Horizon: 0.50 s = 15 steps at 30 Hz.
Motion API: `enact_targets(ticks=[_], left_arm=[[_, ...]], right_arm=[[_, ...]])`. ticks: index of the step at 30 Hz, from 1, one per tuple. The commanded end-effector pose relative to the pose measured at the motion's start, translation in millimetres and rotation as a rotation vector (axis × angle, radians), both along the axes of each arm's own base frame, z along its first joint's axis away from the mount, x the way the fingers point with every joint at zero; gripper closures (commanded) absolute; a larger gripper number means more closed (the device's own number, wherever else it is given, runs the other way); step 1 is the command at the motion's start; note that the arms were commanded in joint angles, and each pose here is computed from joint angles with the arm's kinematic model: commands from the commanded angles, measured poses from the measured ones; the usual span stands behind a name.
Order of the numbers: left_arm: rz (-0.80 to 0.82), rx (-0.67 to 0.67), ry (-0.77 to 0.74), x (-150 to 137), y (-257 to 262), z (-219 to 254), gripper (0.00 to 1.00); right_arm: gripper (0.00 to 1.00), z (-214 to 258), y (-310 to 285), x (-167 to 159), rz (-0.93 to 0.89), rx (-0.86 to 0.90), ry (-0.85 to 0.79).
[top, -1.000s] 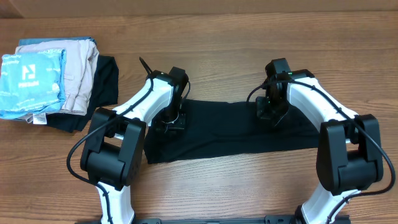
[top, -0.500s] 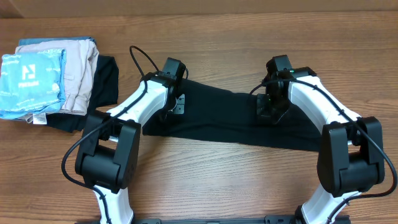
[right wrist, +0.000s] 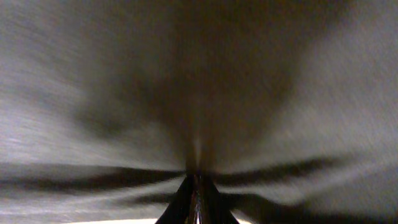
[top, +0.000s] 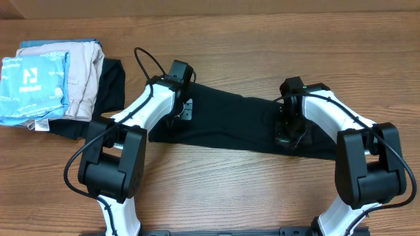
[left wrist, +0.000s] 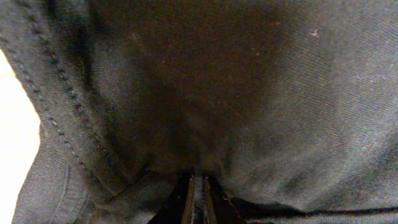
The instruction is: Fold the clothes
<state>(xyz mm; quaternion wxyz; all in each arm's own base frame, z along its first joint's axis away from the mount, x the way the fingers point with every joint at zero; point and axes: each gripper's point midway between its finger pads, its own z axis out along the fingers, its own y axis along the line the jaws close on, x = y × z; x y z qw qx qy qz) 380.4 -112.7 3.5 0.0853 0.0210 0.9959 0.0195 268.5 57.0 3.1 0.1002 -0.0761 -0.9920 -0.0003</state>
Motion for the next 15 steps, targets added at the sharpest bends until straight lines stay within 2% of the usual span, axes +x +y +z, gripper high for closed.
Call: enact_targets(ticks=[1, 3, 7, 15], left_arm=[[0.013, 0.059, 0.04, -6, 21, -15, 0.91], [0.014, 0.06, 0.04, -6, 21, -15, 0.9], [0.021, 0.059, 0.04, -5, 24, -15, 0.89], [0.025, 0.06, 0.042, -5, 25, -15, 0.88]], right_arm=[[0.96, 10, -24, -6, -0.082, -0.157, -0.021], [0.96, 20, -33, -2, -0.116, -0.21, -0.052], [0.96, 47, -34, 16, -0.147, -0.188, -0.177], [0.96, 38, -90, 5, -0.335, -0.228, -0.141]])
